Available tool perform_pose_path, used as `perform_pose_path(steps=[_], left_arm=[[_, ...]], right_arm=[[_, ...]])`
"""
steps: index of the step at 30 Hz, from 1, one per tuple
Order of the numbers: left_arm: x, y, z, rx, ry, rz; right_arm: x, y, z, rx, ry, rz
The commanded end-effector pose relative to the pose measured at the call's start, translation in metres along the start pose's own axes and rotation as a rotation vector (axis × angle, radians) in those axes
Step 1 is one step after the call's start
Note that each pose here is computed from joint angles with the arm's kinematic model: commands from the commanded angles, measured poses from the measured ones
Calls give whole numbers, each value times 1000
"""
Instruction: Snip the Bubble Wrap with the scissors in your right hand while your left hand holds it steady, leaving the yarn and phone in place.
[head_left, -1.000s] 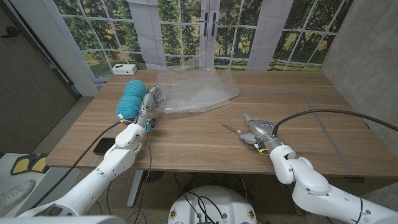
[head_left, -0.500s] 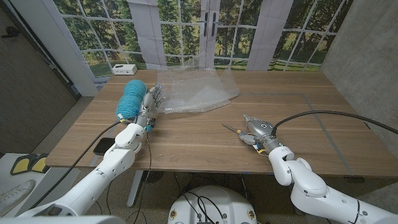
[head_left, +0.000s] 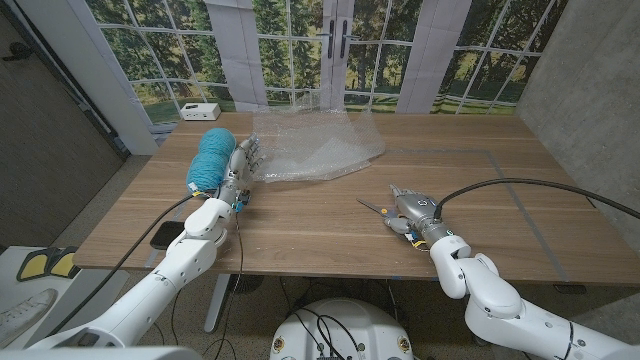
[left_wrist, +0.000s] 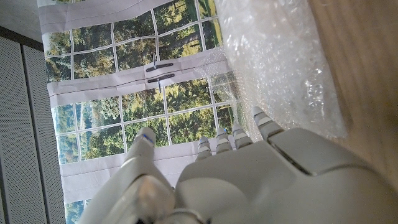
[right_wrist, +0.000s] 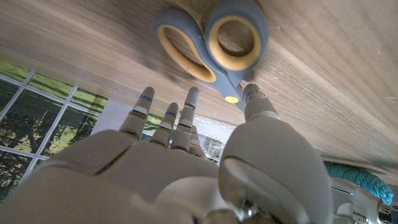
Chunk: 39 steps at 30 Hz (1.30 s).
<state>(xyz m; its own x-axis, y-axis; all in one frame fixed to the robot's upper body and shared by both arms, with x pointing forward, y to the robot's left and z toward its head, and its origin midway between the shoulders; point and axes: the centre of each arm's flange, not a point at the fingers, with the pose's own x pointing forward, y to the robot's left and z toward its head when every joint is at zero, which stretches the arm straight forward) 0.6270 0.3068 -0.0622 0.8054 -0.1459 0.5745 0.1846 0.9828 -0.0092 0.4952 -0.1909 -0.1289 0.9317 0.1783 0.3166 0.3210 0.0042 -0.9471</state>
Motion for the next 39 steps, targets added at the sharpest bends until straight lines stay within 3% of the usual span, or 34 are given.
perform_pose_path(steps=[1, 39], left_arm=[[-2, 1, -1, -5, 4, 3], [-7, -3, -6, -12, 10, 10]], right_arm=[[4, 4, 1, -23, 3, 9], [1, 11, 1, -2, -42, -3]])
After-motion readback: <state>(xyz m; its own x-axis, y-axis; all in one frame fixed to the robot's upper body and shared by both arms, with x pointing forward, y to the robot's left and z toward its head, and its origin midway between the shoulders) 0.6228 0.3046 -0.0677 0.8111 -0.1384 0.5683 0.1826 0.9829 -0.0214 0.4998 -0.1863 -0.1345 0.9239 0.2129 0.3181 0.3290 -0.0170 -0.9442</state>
